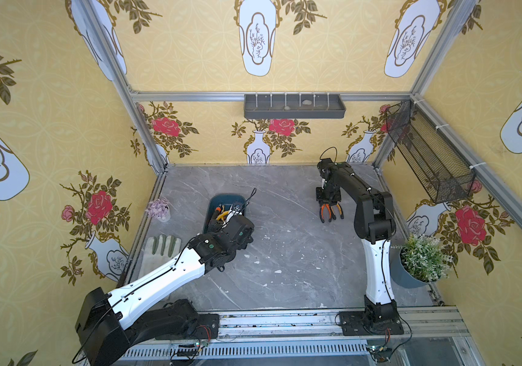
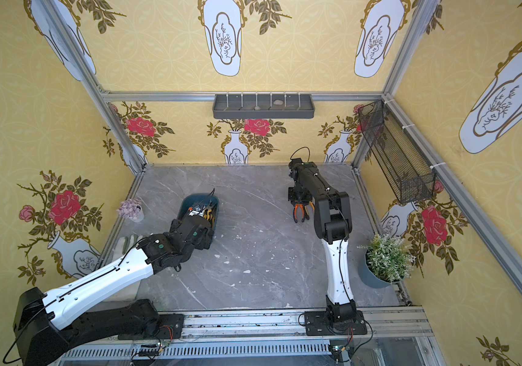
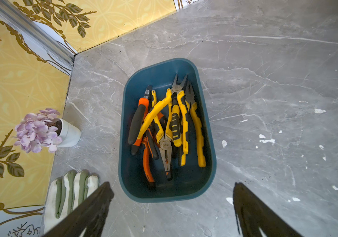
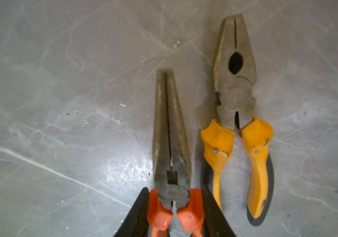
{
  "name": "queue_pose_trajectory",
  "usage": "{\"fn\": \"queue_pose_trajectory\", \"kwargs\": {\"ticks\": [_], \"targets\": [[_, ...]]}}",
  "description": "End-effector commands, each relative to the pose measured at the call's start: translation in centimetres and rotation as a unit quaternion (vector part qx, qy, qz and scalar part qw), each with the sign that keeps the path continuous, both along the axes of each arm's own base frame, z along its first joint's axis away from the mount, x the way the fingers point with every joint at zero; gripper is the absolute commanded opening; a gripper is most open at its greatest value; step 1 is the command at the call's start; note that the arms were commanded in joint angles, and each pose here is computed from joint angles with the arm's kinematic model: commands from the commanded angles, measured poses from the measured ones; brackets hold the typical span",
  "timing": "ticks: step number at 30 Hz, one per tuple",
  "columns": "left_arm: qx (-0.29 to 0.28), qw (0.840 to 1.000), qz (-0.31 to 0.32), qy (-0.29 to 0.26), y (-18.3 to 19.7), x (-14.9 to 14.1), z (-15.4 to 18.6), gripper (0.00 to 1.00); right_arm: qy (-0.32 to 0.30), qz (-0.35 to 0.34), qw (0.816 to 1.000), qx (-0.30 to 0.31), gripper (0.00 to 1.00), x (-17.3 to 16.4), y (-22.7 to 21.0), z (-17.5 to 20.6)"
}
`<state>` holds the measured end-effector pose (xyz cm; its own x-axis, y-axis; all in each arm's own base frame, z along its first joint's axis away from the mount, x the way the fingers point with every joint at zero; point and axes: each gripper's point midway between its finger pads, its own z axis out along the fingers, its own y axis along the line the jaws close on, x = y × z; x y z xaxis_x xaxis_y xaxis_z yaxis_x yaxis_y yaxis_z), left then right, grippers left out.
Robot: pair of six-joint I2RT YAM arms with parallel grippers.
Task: Take the pliers out of the storage box
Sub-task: Place the pliers at the center of the board.
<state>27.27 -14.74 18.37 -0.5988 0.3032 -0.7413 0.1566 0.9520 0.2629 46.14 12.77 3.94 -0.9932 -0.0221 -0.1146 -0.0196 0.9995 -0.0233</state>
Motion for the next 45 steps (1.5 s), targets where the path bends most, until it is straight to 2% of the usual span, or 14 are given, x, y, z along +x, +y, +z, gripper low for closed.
{"fn": "queue_pose_trajectory", "kwargs": {"ticks": [1, 18, 34, 45], "targets": [[-0.008, 1.0, -0.006, -0.006, -0.6, 0.4, 0.3, 0.94, 0.009, 0.012, 1.0, 0.016, 0.21, 0.0, 0.8, -0.2], [0.0, 1.0, -0.009, 0.0, -0.6, 0.3, 0.1, 0.94, 0.004, 0.001, 0.999, 0.044, 0.24, 1.2, 2.1, -1.2], [0.008, 1.0, -0.011, -0.001, -0.5, 0.4, 0.2, 0.94, 0.006, 0.005, 1.0, -0.003, 0.26, 1.9, 0.7, -2.3], [0.005, 1.0, -0.011, 0.0, -0.4, 0.3, 0.2, 0.94, 0.002, 0.006, 1.0, -0.014, 0.26, 2.3, 0.3, -2.2]]}}
